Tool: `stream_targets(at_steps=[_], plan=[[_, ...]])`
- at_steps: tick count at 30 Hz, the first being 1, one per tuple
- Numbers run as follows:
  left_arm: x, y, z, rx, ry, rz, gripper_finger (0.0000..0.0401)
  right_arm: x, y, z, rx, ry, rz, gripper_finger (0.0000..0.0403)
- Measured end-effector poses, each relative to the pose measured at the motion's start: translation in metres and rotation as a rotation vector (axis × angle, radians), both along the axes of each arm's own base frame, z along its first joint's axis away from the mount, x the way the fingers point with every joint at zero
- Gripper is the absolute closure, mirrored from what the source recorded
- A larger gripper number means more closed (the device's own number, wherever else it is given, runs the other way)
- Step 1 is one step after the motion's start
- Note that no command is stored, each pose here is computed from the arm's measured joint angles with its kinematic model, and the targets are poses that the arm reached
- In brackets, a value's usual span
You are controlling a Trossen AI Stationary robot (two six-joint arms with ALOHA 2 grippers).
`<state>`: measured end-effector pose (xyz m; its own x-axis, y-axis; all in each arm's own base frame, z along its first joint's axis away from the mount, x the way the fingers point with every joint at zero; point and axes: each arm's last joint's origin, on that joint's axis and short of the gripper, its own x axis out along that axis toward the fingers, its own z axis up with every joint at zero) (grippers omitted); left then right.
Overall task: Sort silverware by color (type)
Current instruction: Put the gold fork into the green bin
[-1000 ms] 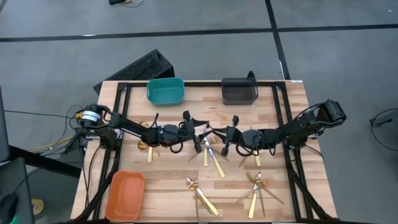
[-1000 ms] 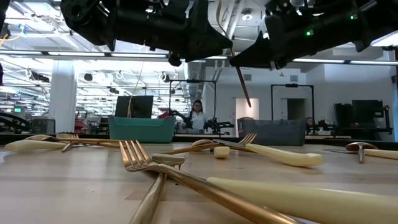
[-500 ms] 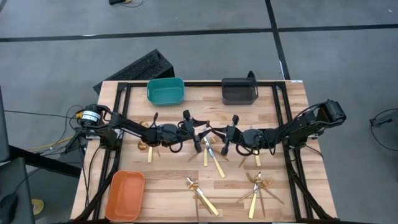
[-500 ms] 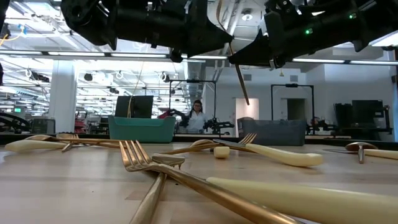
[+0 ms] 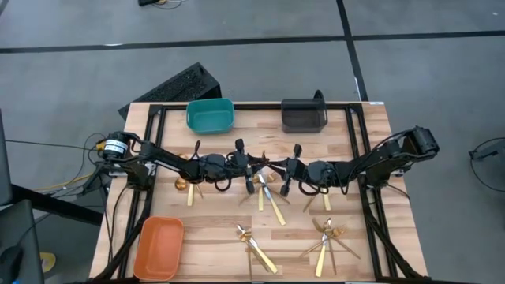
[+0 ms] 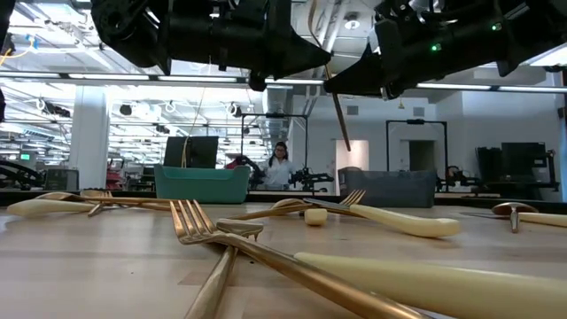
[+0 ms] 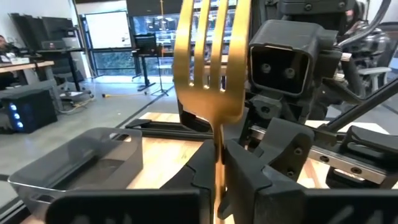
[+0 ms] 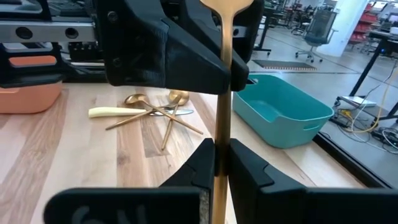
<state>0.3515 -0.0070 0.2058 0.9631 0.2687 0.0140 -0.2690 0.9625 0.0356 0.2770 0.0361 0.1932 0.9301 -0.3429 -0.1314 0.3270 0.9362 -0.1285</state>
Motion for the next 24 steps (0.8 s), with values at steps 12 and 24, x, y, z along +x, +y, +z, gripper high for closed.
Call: stream_targets(at_steps=[12, 24], plan=[[-0.011, 0.004, 0.021, 0.099, 0.037, 0.101, 0.0399, 0.013, -0.028, 0.017, -0.017, -0.048, 0.055, 0.0350], [-0.058, 0.023, 0.059, 0.254, 0.307, 0.427, 0.0401, 0.016, -0.039, 0.025, -0.019, -0.085, 0.011, 0.0224]])
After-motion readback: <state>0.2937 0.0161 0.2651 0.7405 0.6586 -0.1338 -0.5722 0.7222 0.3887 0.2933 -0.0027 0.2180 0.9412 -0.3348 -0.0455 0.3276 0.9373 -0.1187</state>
